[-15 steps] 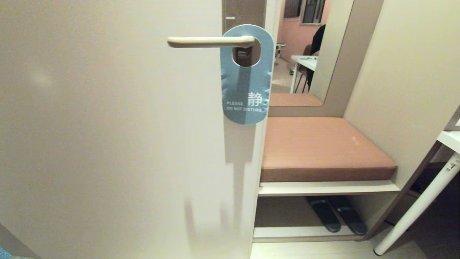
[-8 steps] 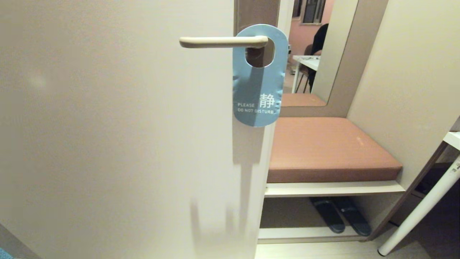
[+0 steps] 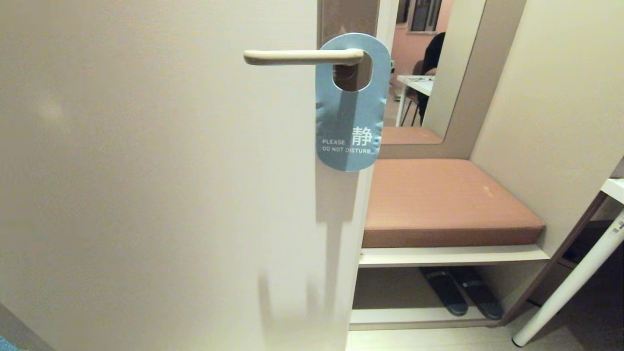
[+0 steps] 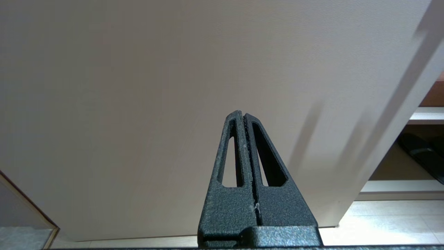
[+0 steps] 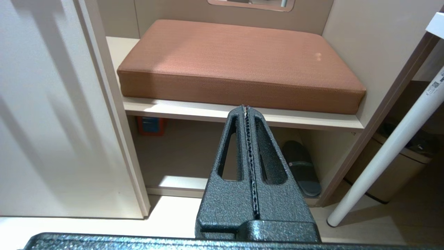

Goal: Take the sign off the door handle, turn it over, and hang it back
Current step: Take down the sign

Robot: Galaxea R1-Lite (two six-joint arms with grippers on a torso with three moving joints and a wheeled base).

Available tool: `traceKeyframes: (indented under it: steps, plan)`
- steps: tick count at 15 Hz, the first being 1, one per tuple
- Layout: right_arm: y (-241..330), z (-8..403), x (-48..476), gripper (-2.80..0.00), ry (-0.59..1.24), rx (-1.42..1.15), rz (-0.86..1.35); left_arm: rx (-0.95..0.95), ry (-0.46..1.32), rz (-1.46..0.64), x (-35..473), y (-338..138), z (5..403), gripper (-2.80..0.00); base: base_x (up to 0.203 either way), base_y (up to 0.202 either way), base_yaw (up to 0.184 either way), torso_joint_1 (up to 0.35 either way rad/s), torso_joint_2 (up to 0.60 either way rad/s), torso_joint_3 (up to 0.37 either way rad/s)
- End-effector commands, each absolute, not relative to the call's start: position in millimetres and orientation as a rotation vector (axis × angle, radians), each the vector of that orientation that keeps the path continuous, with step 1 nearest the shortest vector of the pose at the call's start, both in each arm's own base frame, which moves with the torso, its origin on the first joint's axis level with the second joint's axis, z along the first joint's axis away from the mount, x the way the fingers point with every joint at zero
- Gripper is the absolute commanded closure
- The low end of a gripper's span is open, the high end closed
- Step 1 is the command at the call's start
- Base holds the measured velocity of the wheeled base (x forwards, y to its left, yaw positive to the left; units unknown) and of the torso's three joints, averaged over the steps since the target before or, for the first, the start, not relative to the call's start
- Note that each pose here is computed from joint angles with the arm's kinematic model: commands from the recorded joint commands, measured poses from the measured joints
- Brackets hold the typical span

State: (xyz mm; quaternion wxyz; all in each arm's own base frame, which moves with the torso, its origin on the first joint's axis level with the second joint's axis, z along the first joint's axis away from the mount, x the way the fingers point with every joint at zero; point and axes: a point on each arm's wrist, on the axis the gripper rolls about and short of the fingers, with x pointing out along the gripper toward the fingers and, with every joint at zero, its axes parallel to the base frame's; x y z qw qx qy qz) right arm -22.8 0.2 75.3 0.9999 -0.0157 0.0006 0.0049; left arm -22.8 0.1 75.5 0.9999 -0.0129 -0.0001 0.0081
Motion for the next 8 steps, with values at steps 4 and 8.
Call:
traceKeyframes:
  steps: [4,8]
  plan:
    - [0.1,75.4,-22.7,0.00,0.003,-0.018,0.010,-0.026,0.000,0.017,-22.8,0.1,75.5,0.00,0.000,0.000,0.000,0.000,0.00,0.000]
    - [0.2,75.5,-22.7,0.00,0.001,-0.014,0.011,-0.026,0.000,0.017,-22.8,0.1,75.5,0.00,0.000,0.000,0.000,0.000,0.00,0.000]
